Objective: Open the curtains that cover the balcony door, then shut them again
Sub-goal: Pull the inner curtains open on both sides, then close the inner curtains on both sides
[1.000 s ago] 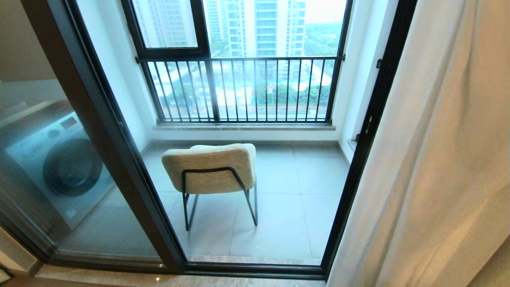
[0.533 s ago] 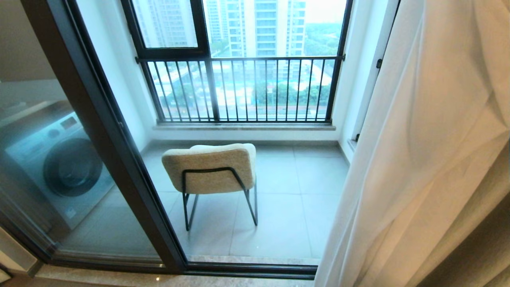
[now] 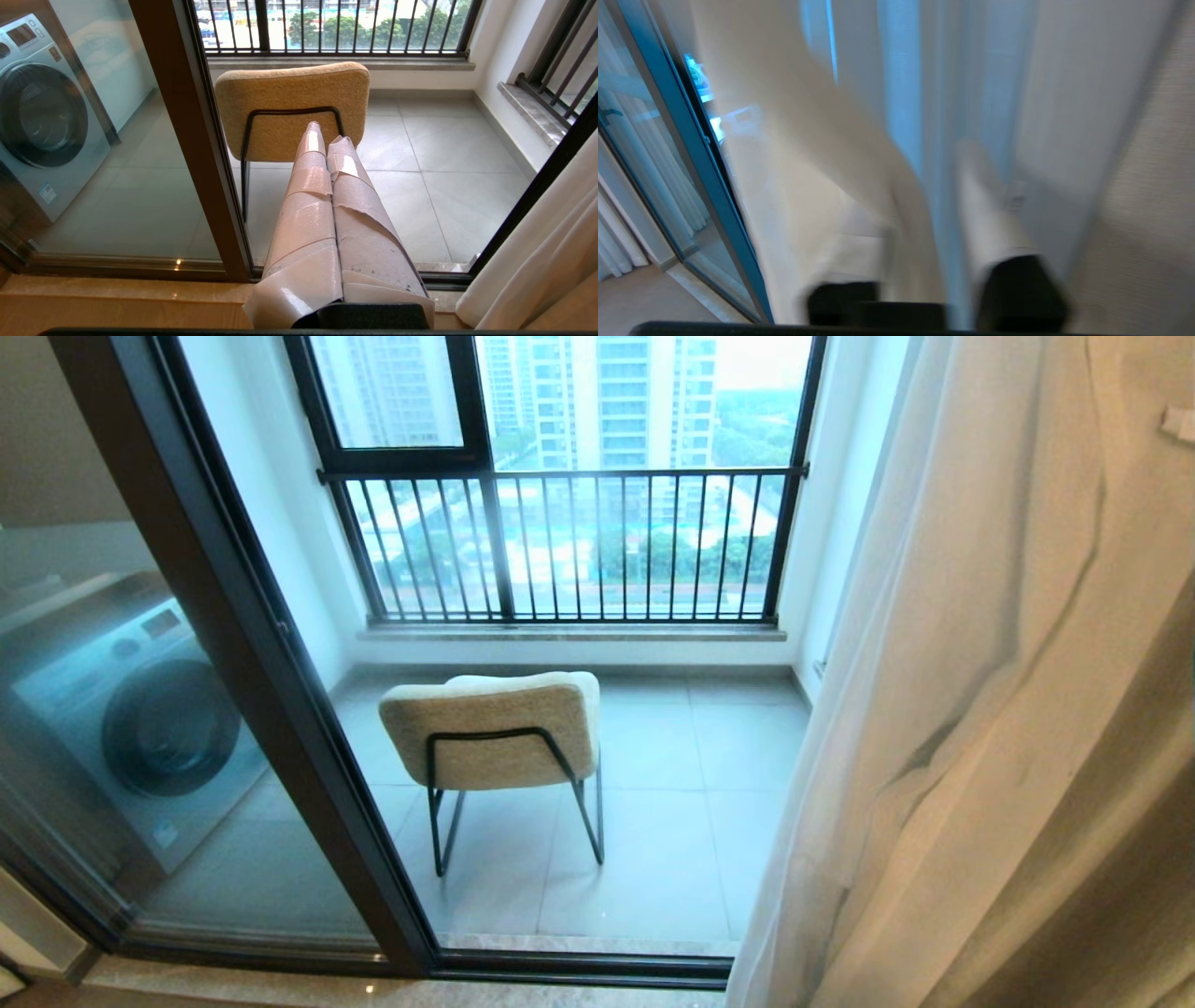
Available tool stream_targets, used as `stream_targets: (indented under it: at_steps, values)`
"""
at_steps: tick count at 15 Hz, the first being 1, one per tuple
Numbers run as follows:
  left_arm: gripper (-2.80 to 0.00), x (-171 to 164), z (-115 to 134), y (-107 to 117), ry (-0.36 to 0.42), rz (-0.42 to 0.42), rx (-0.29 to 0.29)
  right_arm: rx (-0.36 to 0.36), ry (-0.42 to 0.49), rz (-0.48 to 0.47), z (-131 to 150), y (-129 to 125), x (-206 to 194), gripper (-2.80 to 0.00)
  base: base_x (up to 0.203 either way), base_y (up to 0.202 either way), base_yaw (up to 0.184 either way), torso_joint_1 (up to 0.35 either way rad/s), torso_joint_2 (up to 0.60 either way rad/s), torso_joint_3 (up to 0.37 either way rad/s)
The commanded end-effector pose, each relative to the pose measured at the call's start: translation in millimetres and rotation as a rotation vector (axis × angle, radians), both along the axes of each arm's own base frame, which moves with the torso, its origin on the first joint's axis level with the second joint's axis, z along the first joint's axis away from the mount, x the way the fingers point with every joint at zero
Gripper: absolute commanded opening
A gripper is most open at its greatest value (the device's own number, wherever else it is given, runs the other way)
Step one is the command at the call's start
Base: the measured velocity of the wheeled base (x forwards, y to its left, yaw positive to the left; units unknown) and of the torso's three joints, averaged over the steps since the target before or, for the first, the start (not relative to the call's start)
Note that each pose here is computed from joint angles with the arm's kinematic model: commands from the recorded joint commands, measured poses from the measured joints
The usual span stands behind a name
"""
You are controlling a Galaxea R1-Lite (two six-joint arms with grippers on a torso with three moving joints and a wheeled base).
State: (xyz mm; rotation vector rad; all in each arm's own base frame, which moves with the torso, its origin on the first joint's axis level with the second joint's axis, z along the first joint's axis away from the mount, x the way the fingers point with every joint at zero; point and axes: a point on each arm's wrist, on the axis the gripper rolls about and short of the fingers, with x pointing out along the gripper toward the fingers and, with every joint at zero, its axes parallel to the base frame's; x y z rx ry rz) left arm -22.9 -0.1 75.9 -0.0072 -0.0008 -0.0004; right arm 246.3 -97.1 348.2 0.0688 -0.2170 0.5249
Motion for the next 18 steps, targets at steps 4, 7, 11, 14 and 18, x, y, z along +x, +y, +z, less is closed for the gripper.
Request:
stream_targets:
  at_steps: [4,7,11,14,18]
  values:
    - [-2.8,0,0,0,-0.001,0.0,0.0,0.002,-0.001,0.002,2,10,-25,0.0,0.0,0.0,0.0,0.0,0.0,0.0]
    - [-2.8,0,0,0,-0.001,0.0,0.0,0.015,0.025,-0.014,-6,22,-56,0.0,0.0,0.0,0.0,0.0,0.0,0.0]
    - [-2.8,0,0,0,-0.001,0.001,0.0,0.042,0.081,-0.049,-25,36,-95,0.0,0.0,0.0,0.0,0.0,0.0,0.0]
    - [-2.8,0,0,0,-0.001,0.0,0.0,0.039,0.105,-0.062,-41,44,-111,0.0,0.0,0.0,0.0,0.0,0.0,0.0]
    - [-2.8,0,0,0,-0.001,0.0,0.0,0.031,0.158,-0.069,-65,55,-132,0.0,0.0,0.0,0.0,0.0,0.0,0.0]
